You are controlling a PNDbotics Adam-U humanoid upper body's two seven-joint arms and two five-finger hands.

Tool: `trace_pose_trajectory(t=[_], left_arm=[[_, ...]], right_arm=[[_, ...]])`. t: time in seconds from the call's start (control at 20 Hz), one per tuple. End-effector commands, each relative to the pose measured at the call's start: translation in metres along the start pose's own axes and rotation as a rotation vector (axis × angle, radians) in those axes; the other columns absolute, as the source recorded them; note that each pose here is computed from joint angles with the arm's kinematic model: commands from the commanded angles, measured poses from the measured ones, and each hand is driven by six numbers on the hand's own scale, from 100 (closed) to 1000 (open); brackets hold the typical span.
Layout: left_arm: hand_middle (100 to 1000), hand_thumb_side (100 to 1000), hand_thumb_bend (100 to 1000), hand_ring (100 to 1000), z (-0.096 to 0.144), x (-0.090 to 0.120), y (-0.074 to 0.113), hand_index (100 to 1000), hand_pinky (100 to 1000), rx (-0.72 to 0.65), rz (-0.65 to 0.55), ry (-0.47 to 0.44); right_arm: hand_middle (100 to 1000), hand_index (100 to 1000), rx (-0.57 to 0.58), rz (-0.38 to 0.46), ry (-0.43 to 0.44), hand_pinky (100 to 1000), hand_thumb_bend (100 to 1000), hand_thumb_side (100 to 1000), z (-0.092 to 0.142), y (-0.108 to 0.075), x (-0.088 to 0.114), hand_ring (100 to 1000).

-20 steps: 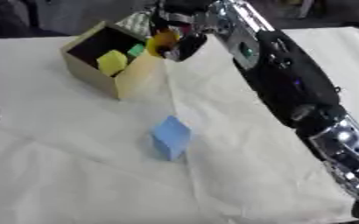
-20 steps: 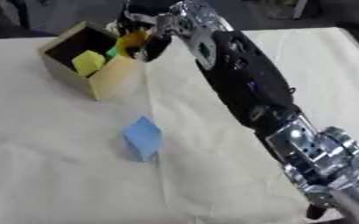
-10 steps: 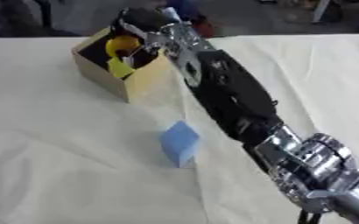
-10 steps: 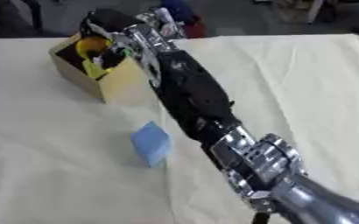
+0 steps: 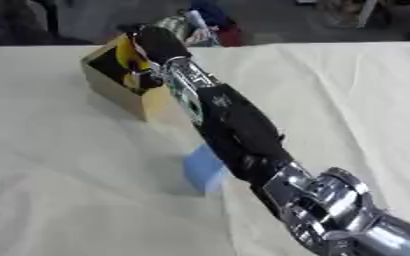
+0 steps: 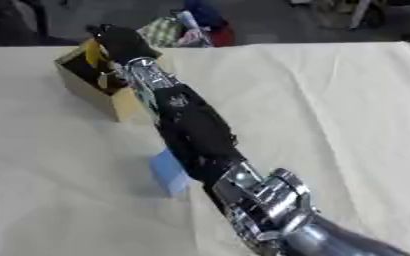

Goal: Pick up objects on the table and place them in the box.

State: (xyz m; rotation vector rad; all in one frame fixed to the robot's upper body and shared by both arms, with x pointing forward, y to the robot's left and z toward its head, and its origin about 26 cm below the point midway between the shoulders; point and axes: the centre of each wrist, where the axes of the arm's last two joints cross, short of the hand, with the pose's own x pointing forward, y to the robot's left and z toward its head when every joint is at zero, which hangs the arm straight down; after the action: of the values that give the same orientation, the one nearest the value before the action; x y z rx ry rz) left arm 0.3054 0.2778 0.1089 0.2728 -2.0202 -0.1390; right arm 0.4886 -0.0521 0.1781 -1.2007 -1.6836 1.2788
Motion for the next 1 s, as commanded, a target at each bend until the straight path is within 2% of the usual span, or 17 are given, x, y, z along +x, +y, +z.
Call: trace_pose_trajectory(t=[0.05, 0.2, 0.3, 0.45, 0.6, 0.8, 0.9, 1.0], left_arm=[[618, 748, 100, 633, -0.005, 0.009, 0.001, 755, 645, -0.011, -0.004, -0.038], [616, 748, 100, 632, -0.005, 0.009, 0.001, 755, 644, -0.013, -0.002, -0.037], [616, 748, 100, 632, -0.005, 0.009, 0.001, 755, 645, -0.014, -0.002, -0.037], [615, 747, 100, 632, -0.006, 0.009, 0.000, 755, 644, -0.016, -0.001, -0.038], [616, 747, 100, 632, -0.007, 0.010, -0.001, 755, 645, -0.023, 0.002, -0.044], [615, 747, 100, 632, -0.010, 0.013, -0.004, 755, 645, -0.034, 0.011, -0.057], [615, 747, 100, 631, -0.011, 0.015, -0.005, 755, 645, -0.037, 0.015, -0.062], [615, 749, 100, 631, -0.011, 0.015, -0.005, 755, 645, -0.037, 0.017, -0.064]], right_arm=[[857, 1000, -0.070, 0.055, 0.122, 816, 100, 100, -0.006, -0.012, -0.005, 782], [877, 1000, -0.144, 0.078, 0.227, 818, 100, 100, -0.009, -0.019, -0.008, 785], [899, 1000, -0.190, 0.082, 0.261, 824, 100, 100, -0.010, -0.024, -0.008, 797], [925, 1000, -0.205, 0.048, 0.258, 838, 100, 100, -0.013, -0.028, -0.006, 821], [942, 1000, -0.173, -0.001, 0.230, 851, 100, 105, -0.014, -0.029, -0.004, 839], [970, 1000, -0.076, -0.054, 0.194, 895, 100, 273, -0.012, -0.023, -0.003, 884], [1000, 1000, -0.017, -0.072, 0.183, 998, 100, 393, -0.011, -0.019, -0.003, 1000], [1000, 1000, 0.019, -0.078, 0.180, 1000, 100, 473, -0.011, -0.019, -0.006, 1000]])
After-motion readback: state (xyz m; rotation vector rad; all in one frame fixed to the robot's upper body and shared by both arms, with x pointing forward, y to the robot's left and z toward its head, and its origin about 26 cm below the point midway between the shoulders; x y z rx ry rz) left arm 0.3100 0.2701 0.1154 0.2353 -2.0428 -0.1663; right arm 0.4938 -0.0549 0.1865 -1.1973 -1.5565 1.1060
